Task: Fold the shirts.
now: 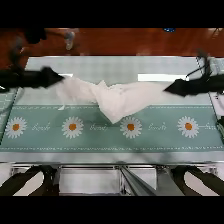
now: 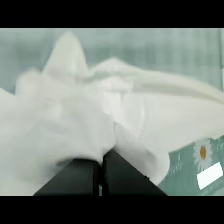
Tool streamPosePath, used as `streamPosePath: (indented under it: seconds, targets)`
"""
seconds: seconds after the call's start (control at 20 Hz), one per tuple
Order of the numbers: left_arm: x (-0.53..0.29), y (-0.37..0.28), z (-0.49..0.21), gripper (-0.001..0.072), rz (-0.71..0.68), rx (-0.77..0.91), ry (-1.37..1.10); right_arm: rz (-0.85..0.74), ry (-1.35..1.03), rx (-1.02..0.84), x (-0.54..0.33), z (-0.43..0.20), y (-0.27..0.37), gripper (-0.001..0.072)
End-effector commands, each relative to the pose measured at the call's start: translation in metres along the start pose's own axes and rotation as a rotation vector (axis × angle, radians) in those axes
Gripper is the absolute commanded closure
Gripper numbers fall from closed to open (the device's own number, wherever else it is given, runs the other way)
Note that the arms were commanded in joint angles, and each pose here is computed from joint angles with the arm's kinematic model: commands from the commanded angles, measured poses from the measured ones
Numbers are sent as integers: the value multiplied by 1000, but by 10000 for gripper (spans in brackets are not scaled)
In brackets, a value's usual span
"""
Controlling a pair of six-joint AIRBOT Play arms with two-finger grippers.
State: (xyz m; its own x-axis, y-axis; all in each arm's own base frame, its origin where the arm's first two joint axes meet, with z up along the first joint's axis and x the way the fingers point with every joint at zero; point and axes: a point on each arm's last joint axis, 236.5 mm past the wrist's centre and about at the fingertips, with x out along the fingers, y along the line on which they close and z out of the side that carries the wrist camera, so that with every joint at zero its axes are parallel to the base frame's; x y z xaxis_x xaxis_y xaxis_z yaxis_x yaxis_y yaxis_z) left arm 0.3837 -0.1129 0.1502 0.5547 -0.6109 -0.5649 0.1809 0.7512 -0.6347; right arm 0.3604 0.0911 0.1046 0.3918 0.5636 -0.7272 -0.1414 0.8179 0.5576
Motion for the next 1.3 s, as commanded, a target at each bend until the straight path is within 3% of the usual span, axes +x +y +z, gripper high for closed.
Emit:
streamPosePath:
  seconds: [0.0,0.3,0.65,0.85,1.25]
  targets:
    - [-106,-51,92,688,27,161,-290,-66,-207,-194,-101,68,64,685]
    - [-256,-140,125,687,137,403,-675,-307,-548,-372,-248,66,119,685]
    - [-325,-166,71,687,427,568,-802,-659,-639,-197,-337,-27,78,685]
    - [-308,-135,40,687,491,531,-654,-659,-472,-111,-300,-69,51,685]
    - [-121,8,-93,687,398,244,73,-593,-34,50,-161,-128,-33,685]
